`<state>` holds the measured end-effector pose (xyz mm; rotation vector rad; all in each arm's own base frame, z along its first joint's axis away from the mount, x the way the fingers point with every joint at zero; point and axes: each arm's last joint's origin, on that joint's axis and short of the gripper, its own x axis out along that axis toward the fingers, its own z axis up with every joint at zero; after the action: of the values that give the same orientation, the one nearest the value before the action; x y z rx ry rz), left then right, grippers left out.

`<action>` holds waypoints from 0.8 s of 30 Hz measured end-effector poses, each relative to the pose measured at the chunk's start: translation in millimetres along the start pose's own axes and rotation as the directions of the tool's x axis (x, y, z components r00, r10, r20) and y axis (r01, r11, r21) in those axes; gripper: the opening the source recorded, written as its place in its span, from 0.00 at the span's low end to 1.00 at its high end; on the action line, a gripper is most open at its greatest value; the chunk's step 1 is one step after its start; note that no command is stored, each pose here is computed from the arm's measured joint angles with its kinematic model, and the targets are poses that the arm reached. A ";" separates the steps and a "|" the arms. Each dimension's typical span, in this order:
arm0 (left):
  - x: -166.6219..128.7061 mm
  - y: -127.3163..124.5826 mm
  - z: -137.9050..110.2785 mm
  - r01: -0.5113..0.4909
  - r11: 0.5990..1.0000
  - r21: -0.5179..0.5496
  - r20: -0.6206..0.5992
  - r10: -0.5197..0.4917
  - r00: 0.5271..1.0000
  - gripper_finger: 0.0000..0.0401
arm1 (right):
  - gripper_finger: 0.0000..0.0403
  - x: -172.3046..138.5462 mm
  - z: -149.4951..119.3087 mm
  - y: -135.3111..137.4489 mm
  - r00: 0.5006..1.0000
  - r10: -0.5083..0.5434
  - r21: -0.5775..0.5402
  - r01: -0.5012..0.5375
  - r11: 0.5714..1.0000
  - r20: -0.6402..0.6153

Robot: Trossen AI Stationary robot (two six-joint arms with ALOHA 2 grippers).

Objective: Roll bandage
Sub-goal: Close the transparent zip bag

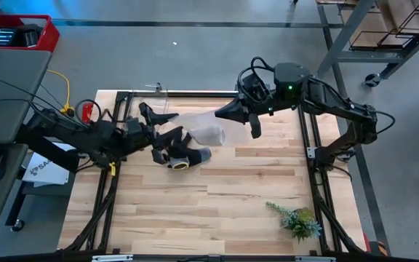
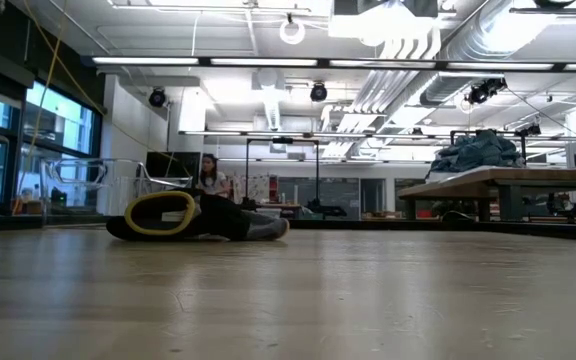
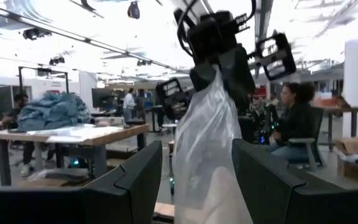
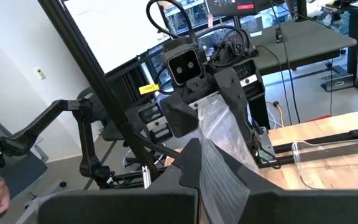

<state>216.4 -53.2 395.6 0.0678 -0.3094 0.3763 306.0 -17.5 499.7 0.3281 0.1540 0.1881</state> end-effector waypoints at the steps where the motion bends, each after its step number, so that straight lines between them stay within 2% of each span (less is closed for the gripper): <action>1: 0.3 -0.2 -0.7 0.002 1.000 0.005 -0.004 -0.002 1.000 0.48 | 0.00 0.0 0.0 0.0 1.000 0.002 0.000 -0.002 1.000 0.000; 15: 4.4 -2.9 -2.6 0.030 0.998 0.048 0.024 -0.031 0.999 0.48 | 0.00 0.0 0.1 0.1 1.000 0.003 0.000 -0.003 1.000 0.000; 24: 8.1 -1.5 -5.4 0.014 0.998 0.063 0.022 -0.015 1.000 0.43 | 0.00 0.0 0.1 0.1 1.000 0.003 -0.001 -0.003 1.000 0.000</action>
<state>225.7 -51.1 393.0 0.1364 -0.3191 0.3709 306.0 -17.5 499.8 0.3277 0.1532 0.1909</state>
